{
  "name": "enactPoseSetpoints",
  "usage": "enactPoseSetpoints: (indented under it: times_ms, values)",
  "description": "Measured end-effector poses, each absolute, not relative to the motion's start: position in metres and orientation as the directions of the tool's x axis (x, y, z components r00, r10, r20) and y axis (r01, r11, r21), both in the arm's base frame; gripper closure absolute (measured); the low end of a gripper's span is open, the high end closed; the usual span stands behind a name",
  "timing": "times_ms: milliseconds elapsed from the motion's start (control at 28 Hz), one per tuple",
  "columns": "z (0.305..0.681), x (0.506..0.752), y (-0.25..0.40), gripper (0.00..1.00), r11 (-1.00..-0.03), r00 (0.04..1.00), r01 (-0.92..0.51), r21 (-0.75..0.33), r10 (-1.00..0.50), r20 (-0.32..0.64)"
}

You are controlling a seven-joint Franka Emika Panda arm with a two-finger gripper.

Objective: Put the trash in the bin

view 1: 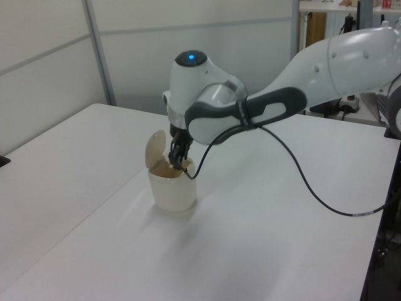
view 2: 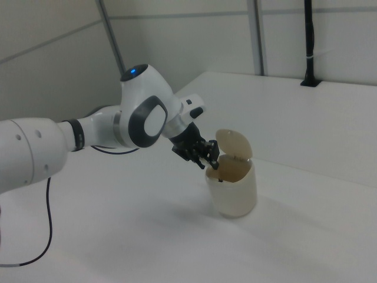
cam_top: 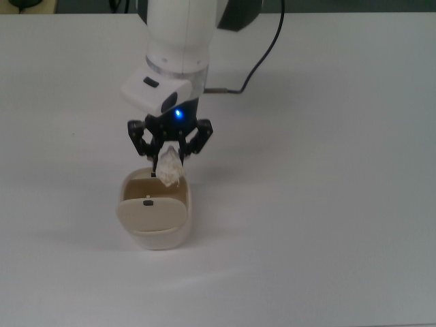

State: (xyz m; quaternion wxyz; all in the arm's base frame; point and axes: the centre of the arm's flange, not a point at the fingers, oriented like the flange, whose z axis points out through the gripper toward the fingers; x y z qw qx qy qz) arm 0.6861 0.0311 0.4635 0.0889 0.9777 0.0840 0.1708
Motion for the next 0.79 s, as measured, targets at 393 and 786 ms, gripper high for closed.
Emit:
enactPoseSetpoints:
  times_ms: [393,786]
  values:
    - [0.439,0.703,0.035,0.27,-0.981,0.907,0.075,0.177,0.141,0.396]
    - [0.474,0.677,0.013,0.00,-0.982,0.972,0.027,0.186,0.069,0.226]
